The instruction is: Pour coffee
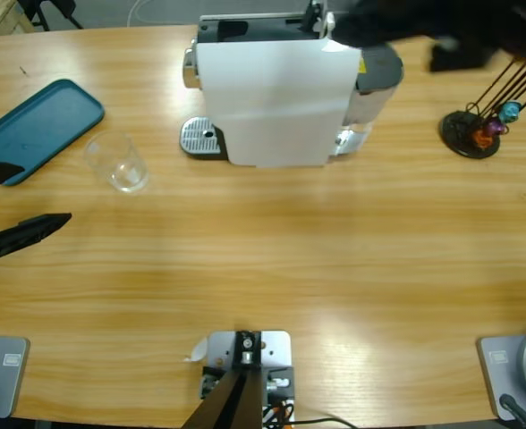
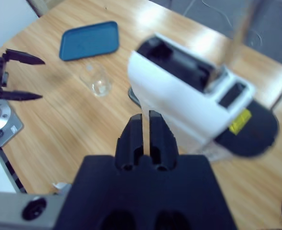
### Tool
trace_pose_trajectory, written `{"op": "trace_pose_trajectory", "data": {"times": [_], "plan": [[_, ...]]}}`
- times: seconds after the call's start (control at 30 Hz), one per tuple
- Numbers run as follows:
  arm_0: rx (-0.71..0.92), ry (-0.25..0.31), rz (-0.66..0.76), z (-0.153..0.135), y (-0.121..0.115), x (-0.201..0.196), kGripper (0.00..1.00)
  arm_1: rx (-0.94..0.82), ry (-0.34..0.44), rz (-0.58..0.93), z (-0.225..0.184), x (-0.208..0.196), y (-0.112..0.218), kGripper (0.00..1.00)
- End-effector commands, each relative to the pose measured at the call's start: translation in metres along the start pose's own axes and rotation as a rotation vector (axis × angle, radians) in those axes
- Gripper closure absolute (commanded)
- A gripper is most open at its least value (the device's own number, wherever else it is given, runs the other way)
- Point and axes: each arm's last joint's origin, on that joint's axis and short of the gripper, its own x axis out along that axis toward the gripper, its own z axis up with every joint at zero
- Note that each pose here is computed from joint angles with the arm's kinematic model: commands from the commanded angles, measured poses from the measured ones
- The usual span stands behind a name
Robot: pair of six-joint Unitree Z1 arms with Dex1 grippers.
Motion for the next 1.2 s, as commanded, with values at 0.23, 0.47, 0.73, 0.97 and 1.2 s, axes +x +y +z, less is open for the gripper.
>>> {"op": "trace_pose_trajectory", "data": {"times": [0.23,0.47,0.73,0.97,1.2], "plan": [[-0.012,0.033,0.012,-0.010,-0.001,0.006,0.000,0.595,-0.349,-0.319,0.022,0.078,-0.023,1.000],[-0.017,0.033,0.013,-0.010,-0.001,0.006,0.000,0.643,-0.378,-0.276,0.034,0.113,-0.020,1.000],[-0.016,0.036,0.013,-0.010,-0.001,0.007,0.000,0.637,-0.379,-0.168,0.039,0.130,-0.003,1.000],[-0.016,0.034,0.013,-0.010,-0.001,0.006,0.000,0.604,-0.319,-0.126,0.028,0.156,0.019,1.000],[-0.040,0.029,0.015,-0.010,-0.001,0.006,0.000,0.572,-0.250,-0.132,0.011,0.183,0.027,1.000]]}}
